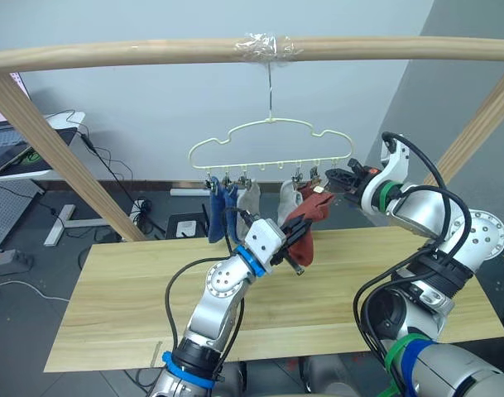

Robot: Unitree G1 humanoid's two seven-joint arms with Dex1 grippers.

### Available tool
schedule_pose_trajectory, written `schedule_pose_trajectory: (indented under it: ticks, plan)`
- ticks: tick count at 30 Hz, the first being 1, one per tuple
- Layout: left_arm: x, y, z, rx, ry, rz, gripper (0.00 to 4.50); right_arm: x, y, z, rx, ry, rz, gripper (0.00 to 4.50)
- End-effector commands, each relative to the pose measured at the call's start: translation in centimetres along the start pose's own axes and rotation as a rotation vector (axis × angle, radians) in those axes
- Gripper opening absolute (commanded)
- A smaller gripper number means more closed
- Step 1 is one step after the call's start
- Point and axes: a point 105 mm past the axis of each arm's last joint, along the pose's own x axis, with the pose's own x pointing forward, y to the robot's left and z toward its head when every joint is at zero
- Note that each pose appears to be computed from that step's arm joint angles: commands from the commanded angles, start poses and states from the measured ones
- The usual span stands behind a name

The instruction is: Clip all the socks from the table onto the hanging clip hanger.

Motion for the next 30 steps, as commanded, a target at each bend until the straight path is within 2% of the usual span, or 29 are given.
schedule_pose_trajectory:
  ticks: [1, 12, 13, 14, 18, 22, 24, 27, 30]
  plan:
    - [0.5, -0.2, 0.6, 0.022, -0.035, -0.005, 0.01, -0.4, 0.7, 0.2, -0.004, -0.008, 0.035, 0.0]
    - [1.7, 0.0, 1.1, 0.043, -0.07, 0.01, 0.01, -0.7, 1.0, -0.4, -0.005, 0.039, 0.061, 0.0]
    - [1.7, 0.0, 1.2, 0.04, -0.074, 0.008, 0.0, -0.8, 1.0, -0.5, -0.005, 0.042, 0.064, 0.66]
    - [1.8, -0.2, 1.3, 0.033, -0.076, 0.002, 0.0, -0.9, 1.0, -0.4, -0.004, 0.043, 0.066, 0.86]
    - [1.9, -0.8, 1.0, -0.023, -0.058, -0.034, 0.0, -1.5, 0.8, 0.4, -0.032, 0.034, 0.059, 2.43]
    - [1.9, -1.2, 0.5, -0.158, -0.02, -0.047, 0.0, -2.3, 0.5, 1.8, -0.127, 0.0, 0.058, 3.86]
    - [1.9, -1.1, 0.3, -0.25, -0.004, -0.043, 0.49, -2.8, 0.5, 2.8, -0.184, -0.041, 0.056, 4.5]
    - [1.7, -1.1, -0.6, -0.39, 0.043, -0.055, 1.28, -3.6, 0.3, 3.7, -0.31, -0.11, 0.043, 4.5]
    - [1.6, -1.5, -1.4, -0.449, 0.091, -0.085, 2.18, -3.7, -0.4, 2.9, -0.481, -0.132, 0.01, 4.5]
